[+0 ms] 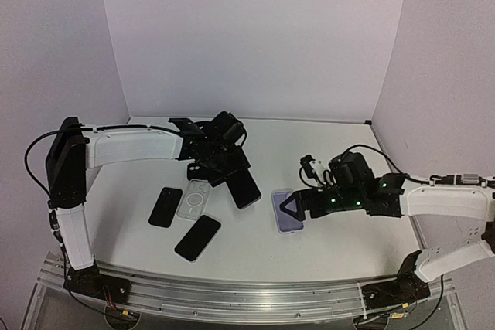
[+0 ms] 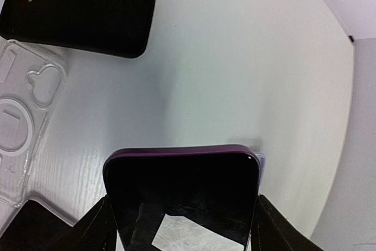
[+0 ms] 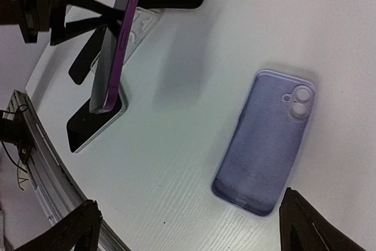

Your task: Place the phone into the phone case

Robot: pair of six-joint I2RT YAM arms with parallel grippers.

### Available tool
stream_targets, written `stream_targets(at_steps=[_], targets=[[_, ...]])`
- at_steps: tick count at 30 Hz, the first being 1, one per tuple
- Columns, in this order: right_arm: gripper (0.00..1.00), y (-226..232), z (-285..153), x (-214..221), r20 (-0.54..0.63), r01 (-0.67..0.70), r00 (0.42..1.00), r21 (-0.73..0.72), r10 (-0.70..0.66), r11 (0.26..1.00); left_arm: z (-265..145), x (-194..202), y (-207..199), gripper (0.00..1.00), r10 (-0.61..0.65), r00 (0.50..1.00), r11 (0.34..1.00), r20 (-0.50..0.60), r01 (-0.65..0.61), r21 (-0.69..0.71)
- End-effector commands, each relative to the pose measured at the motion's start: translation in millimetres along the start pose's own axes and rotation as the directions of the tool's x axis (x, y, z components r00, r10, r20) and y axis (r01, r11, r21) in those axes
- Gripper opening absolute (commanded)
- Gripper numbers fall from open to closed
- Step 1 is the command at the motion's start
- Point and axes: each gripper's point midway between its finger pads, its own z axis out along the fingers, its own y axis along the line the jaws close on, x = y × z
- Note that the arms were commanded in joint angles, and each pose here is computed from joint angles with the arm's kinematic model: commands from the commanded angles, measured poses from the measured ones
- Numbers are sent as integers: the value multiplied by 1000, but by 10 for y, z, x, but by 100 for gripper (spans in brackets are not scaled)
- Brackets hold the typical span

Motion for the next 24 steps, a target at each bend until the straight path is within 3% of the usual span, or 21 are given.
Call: stream_targets(at_steps=[1, 6, 12, 16, 21, 24], targets=[[93, 517, 88, -561, 249, 91, 966, -80, -68, 993, -533, -308, -442, 0, -218, 974, 949, 63, 196, 245], [89, 796, 137, -867, 387, 89, 922, -161, -20, 983, -795, -397, -528, 0, -312, 948, 892, 60, 271, 362], [81, 1127, 239, -1013, 405, 94, 914, -281, 29, 955, -928, -440, -492, 0, -374, 926, 853, 61, 317, 414], [72, 1175, 306, -1107, 418, 49, 904, -313, 91, 948, -968, -417, -497, 0, -397, 917, 822, 40, 337, 459], [52, 1158, 421, -1165, 410, -28, 896, -329, 169, 944, -976, -390, -476, 0, -424, 905, 798, 25, 360, 483], [47, 1162, 479, -1154, 391, -52, 900, -343, 193, 938, -981, -381, -474, 0, -435, 900, 793, 25, 370, 485]])
